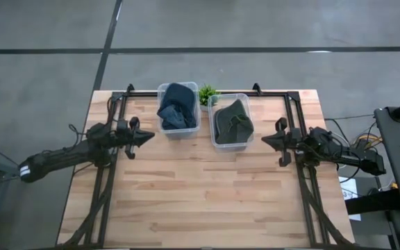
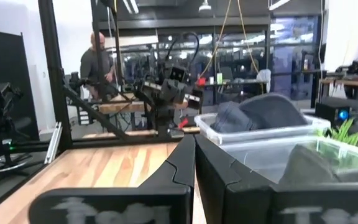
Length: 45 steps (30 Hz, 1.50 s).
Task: Pick & Place hat
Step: Return to Home Position
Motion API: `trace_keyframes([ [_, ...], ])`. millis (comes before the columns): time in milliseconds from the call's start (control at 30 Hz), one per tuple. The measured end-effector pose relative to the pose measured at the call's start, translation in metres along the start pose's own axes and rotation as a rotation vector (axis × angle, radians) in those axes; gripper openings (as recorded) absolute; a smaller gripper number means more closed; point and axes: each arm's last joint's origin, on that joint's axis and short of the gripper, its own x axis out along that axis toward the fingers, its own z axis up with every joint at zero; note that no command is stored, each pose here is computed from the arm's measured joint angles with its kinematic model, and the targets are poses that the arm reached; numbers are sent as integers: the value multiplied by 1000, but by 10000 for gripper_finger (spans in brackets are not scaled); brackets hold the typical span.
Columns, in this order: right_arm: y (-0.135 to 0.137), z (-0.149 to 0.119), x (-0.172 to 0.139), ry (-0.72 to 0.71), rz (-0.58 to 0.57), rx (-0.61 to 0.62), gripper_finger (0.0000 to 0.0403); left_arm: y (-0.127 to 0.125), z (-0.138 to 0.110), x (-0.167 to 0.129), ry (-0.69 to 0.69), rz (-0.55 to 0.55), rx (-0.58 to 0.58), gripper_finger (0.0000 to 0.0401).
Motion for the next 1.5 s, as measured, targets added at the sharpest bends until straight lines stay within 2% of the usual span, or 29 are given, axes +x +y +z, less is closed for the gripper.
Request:
trace_keyframes([
  [100, 0, 2, 0, -19, 2, -7, 9, -2, 0, 1, -9, -3, 11, 0],
  [200, 1, 2, 0, -14, 36, -5, 9, -8, -2, 2, 7, -50, 7, 0],
  [433, 6, -2, -1, 42, 218, 47, 9, -33, -7, 3, -33, -80, 45, 0],
  [600, 5, -6, -1, 72, 179, 8, 9, -42, -15, 1, 25, -124, 102, 0],
  [667, 4, -6, -1, 74, 156, -7, 9, -43, -17, 1, 34, -129, 159, 0],
  [767, 3, -11, -1, 124, 137, 25, 9, -42, -19, 1, 52, -121, 235, 0],
  [1067, 3, -18, 3, 206, 156, 39, 9, -40, -25, 1, 107, -111, 331, 0],
  [1200, 2, -20, 5, 230, 153, 50, 9, -38, -29, 1, 158, -99, 341, 0],
  [1500, 2, -20, 5, 230, 153, 51, 9, -37, -30, 1, 166, -92, 283, 0],
])
